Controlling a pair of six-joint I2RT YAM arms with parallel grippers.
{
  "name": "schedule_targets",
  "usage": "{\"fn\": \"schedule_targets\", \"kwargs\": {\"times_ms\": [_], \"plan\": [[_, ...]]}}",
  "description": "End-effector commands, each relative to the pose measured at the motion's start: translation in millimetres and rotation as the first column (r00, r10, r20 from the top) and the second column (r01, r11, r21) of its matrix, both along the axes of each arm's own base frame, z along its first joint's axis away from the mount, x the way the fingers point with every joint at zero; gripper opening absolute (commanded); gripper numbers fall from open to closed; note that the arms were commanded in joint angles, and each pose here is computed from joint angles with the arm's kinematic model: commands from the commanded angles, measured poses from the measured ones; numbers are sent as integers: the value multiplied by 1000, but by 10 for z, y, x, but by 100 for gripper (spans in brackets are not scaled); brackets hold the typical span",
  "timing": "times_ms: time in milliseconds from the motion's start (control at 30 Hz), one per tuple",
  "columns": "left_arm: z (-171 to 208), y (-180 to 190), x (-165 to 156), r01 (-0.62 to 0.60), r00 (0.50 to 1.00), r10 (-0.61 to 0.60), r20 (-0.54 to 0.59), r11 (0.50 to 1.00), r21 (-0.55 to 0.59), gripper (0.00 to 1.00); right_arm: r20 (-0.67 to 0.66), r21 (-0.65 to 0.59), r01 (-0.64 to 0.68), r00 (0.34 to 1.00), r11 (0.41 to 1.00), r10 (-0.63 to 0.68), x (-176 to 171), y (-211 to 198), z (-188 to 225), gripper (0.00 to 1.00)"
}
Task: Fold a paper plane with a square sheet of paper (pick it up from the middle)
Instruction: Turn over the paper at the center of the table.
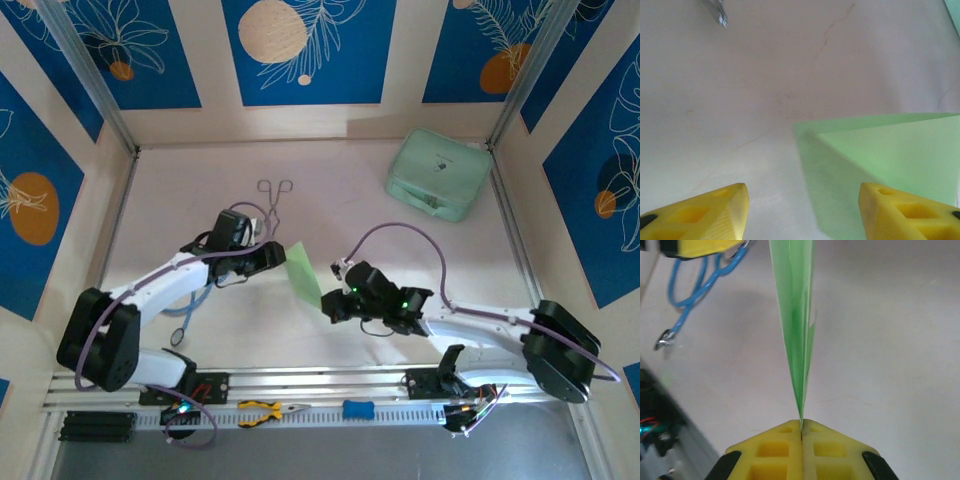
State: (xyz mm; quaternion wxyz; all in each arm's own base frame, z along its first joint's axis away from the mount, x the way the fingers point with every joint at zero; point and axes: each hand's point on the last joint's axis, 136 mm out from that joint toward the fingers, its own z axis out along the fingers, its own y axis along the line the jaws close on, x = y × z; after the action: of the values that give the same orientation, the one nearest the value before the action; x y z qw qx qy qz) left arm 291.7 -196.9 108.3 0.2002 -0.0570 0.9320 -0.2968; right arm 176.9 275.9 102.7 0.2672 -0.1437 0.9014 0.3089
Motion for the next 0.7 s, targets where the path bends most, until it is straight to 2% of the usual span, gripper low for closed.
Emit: {"fn": "schedule_targets", "kwargs": {"times_ms": [0,167,267,367,433,500,567,667], "plan": [[173,152,12,-18,999,16,27,997,72,62,129,-235,110,988,966,-82,136,-462,-40,6],[389,189,18,1,999,-7,52,994,110,62,208,-389,213,968,896,-140,205,-785,145,6],[482,207,17,4,998,-12,65,993,121,63,225,-510,282,956,813,-191,231,-1002,191,6],[562,238,25,-7,997,-3,78,991,133,63,252,-648,363,932,670,-261,230,-1238,219,7],[600,296,28,-21,997,8,82,987,162,63,289,-734,413,908,538,-302,211,-1384,261,7],[632,356,28,-37,996,20,92,981,189,63,295,-789,401,912,466,-285,212,-1348,248,7],[652,414,22,-55,994,34,100,976,211,64,263,-828,334,941,450,-214,215,-1149,139,7],[676,480,23,-76,993,52,110,969,234,65,201,-853,240,971,464,-133,174,-823,-61,8]]}}
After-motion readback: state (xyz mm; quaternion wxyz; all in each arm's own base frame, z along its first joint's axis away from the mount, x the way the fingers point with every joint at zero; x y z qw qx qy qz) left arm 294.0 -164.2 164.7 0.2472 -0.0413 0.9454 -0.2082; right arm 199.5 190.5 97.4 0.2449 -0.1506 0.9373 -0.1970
